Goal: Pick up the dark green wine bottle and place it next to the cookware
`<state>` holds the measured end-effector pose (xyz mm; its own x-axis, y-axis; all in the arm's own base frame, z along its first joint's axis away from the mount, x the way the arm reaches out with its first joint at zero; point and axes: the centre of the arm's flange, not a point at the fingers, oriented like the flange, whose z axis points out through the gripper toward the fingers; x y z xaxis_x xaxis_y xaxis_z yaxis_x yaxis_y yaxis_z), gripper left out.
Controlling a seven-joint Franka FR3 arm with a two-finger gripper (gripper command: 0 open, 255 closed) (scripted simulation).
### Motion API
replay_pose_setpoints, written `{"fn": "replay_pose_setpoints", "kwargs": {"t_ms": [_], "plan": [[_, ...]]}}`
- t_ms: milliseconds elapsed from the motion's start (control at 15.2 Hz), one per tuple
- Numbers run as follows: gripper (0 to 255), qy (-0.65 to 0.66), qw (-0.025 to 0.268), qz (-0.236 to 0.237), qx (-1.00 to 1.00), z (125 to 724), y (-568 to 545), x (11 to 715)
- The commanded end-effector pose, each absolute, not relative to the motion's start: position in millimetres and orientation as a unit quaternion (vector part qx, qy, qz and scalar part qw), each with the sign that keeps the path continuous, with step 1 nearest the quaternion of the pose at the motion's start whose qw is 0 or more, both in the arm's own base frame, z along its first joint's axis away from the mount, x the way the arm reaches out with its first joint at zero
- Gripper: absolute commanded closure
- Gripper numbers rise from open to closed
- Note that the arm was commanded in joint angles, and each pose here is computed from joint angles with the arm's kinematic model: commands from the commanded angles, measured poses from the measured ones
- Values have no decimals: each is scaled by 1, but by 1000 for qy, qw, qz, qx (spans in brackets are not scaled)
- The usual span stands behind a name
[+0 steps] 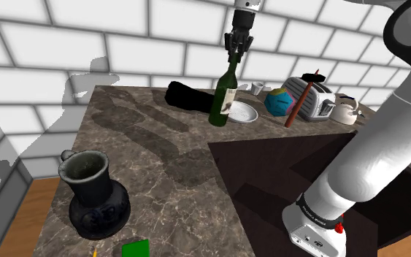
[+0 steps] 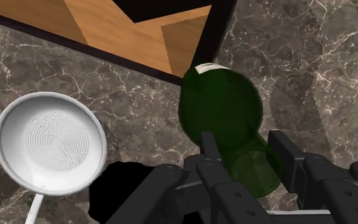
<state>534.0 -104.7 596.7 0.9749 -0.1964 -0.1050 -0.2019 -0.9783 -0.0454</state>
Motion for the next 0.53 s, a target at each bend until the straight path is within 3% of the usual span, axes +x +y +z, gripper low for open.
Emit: {"fn": "replay_pose_setpoints", "kwargs": {"t_ms": [0,462], "plan": [[255,99,28,50,-993,596,-131,532],[255,99,28,50,-993,596,-223,526]]}}
